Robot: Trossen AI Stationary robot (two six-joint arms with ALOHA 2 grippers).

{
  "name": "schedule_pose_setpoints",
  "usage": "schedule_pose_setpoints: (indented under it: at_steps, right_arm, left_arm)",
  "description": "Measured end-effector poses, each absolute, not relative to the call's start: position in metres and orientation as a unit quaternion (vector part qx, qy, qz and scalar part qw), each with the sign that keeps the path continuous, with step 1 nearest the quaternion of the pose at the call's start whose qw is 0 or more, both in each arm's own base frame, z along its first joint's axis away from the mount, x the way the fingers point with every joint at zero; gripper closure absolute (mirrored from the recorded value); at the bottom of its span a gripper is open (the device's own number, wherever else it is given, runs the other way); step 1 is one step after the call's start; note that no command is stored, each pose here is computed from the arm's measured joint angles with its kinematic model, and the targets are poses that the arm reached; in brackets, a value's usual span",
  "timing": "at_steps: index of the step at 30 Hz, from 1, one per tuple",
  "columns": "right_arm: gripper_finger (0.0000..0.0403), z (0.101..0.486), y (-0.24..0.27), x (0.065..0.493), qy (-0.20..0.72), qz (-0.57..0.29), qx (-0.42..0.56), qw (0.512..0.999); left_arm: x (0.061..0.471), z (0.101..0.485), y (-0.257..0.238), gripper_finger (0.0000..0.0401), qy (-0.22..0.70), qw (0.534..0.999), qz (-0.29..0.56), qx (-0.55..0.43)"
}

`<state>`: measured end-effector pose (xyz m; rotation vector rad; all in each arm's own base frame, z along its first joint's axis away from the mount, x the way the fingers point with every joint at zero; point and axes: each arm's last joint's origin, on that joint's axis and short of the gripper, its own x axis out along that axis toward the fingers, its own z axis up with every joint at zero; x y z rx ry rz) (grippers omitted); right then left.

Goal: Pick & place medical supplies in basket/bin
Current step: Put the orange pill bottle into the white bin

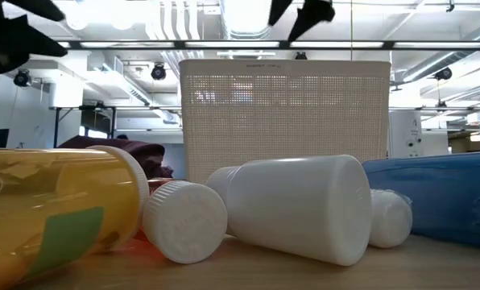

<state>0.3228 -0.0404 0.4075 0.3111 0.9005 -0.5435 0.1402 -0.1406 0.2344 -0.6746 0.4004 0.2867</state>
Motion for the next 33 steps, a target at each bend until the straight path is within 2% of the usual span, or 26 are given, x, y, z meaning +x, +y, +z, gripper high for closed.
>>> schedule_pose_setpoints:
  at_steps: [3,6,10,14,18,23,28,33]
  right_arm:
    - [0.0059,0.400,0.009,0.315,0.456,-0.190,0.060,0.867]
    - [0.0067,0.386,0.051,0.304,0.474,-0.151,0.013,0.867]
    - [0.0073,0.364,0.094,0.295,0.492,-0.144,0.023,0.859]
    - [0.0070,0.352,0.127,0.280,0.481,-0.174,0.039,0.859]
    - [0.0055,0.344,0.145,0.269,0.491,-0.203,0.066,0.845]
    - [0.0035,0.335,0.159,0.256,0.498,-0.226,0.091,0.832]
    - [0.0033,0.325,0.166,0.248,0.512,-0.233,0.097,0.821]
    - [0.0033,0.320,0.172,0.243,0.520,-0.233,0.103,0.815]
  left_arm:
    - [0.150,0.233,-0.146,0.0228,0.238,0.939,0.074,-0.237]
    - [0.164,0.230,-0.142,0.0228,0.282,0.946,0.012,-0.163]
    - [0.192,0.227,-0.125,0.0228,0.332,0.938,-0.044,-0.091]
    - [0.226,0.230,-0.112,0.0228,0.358,0.924,-0.130,-0.028]
    - [0.256,0.228,-0.116,0.0221,0.403,0.895,-0.184,0.043]
    - [0.289,0.220,-0.128,0.0185,0.465,0.850,-0.211,0.130]
    - [0.318,0.218,-0.143,0.0151,0.455,0.828,-0.255,0.206]
    - [0.334,0.207,-0.151,0.0145,0.461,0.806,-0.294,0.227]
